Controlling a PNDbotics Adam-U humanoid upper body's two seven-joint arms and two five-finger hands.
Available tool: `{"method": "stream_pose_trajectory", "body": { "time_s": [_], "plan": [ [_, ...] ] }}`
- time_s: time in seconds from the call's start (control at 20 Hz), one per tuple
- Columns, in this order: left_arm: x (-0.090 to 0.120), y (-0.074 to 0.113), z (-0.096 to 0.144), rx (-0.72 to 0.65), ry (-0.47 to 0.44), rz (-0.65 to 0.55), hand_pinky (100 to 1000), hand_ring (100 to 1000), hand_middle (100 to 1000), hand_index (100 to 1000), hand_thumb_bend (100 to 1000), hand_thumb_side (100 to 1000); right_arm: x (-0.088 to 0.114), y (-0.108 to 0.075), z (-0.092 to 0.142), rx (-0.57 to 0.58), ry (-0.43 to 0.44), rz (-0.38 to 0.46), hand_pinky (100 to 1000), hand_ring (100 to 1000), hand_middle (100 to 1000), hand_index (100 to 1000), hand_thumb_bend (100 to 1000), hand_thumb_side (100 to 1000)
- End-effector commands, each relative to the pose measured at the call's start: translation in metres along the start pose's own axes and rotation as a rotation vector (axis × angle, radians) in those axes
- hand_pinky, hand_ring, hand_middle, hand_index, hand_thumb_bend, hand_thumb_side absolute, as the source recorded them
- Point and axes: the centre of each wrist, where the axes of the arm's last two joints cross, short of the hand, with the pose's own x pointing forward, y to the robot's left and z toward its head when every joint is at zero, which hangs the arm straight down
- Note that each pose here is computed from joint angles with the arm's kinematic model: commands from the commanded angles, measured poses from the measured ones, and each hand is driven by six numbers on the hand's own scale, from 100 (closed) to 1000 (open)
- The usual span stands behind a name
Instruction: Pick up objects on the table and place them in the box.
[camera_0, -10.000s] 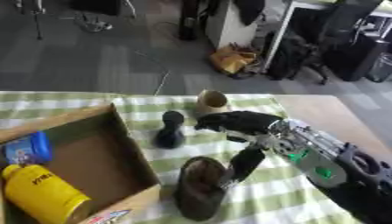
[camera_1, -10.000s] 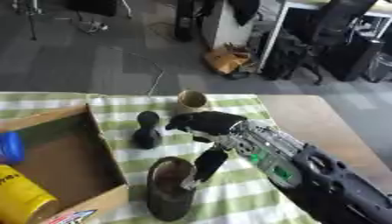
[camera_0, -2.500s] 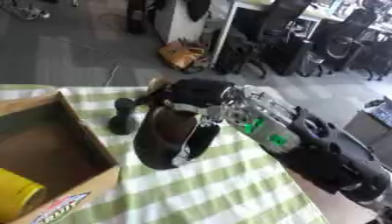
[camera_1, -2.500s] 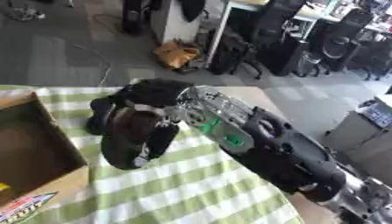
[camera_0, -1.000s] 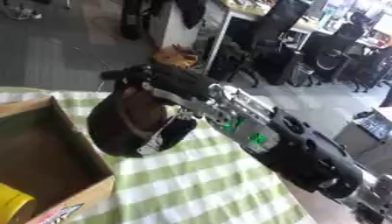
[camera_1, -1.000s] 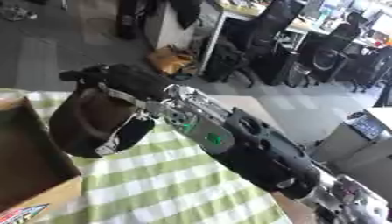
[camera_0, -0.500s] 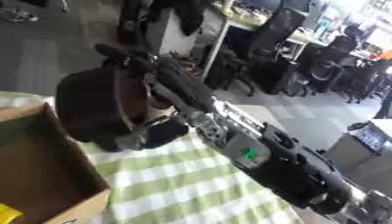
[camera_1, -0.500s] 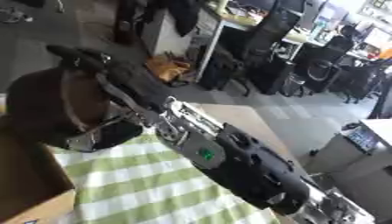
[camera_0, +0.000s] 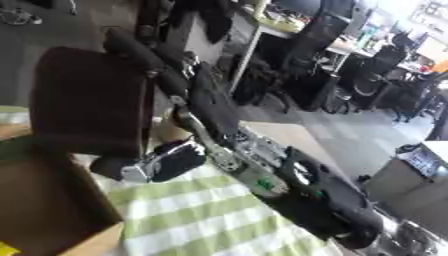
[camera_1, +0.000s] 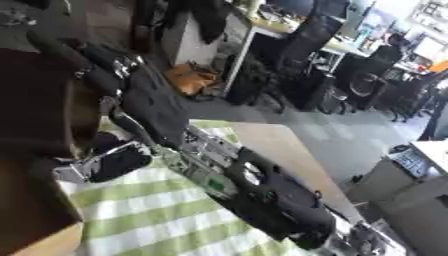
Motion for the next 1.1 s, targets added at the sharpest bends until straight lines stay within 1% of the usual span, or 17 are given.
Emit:
{"method": "stream_pose_trajectory", "body": {
  "time_s": [0.05,0.25,0.35,0.4,0.55,0.65,0.75,0.85,0.95,1.0,1.05,1.1],
  "plan": [
    [0.004,-0.003,-0.006,-0.004,-0.015,0.020,908,1000,871,816,228,1000,-0.004,-0.009,-0.005,-0.036,-0.110,0.082,209,407,345,524,100,768],
    [0.005,-0.004,-0.007,0.002,-0.005,0.025,907,1000,871,815,225,1000,-0.004,-0.009,0.002,-0.041,-0.162,0.153,225,424,376,532,100,785],
    [0.005,-0.005,-0.008,-0.003,-0.008,0.032,906,1000,871,816,205,1000,-0.007,-0.012,0.003,-0.034,-0.217,0.208,254,453,429,546,100,807],
    [0.005,-0.005,-0.009,-0.004,-0.008,0.032,906,1000,872,816,222,1000,-0.008,-0.014,0.004,-0.022,-0.250,0.241,267,462,448,550,100,822],
    [0.005,-0.004,-0.010,0.001,-0.008,0.029,905,1000,871,815,220,1000,-0.010,-0.016,0.005,0.004,-0.310,0.315,297,481,485,560,100,837],
    [0.005,-0.003,-0.011,0.004,-0.011,0.027,904,1000,871,814,220,1000,-0.009,-0.015,0.007,0.019,-0.337,0.338,296,480,483,559,100,851],
    [0.005,-0.003,-0.012,0.004,-0.011,0.025,904,1000,871,814,219,1000,-0.008,-0.015,0.009,0.023,-0.344,0.347,293,479,479,559,100,839],
    [0.005,-0.003,-0.012,0.009,-0.014,0.029,904,1000,870,813,219,1000,-0.009,-0.016,0.009,0.031,-0.353,0.362,307,489,499,565,100,852],
    [0.006,-0.005,-0.012,0.010,-0.016,0.037,905,1000,870,813,219,1000,-0.011,-0.018,0.011,0.050,-0.380,0.390,321,499,520,569,100,862],
    [0.006,-0.005,-0.013,0.010,-0.017,0.039,904,1000,870,813,218,1000,-0.011,-0.019,0.012,0.062,-0.397,0.408,341,513,547,574,100,872],
    [0.006,-0.005,-0.013,0.010,-0.018,0.040,904,1000,870,813,217,1000,-0.012,-0.019,0.013,0.072,-0.413,0.427,344,515,551,575,100,873],
    [0.006,-0.005,-0.013,0.009,-0.016,0.039,904,1000,870,813,216,1000,-0.012,-0.020,0.014,0.081,-0.429,0.447,367,530,578,578,100,881]
  ]
}}
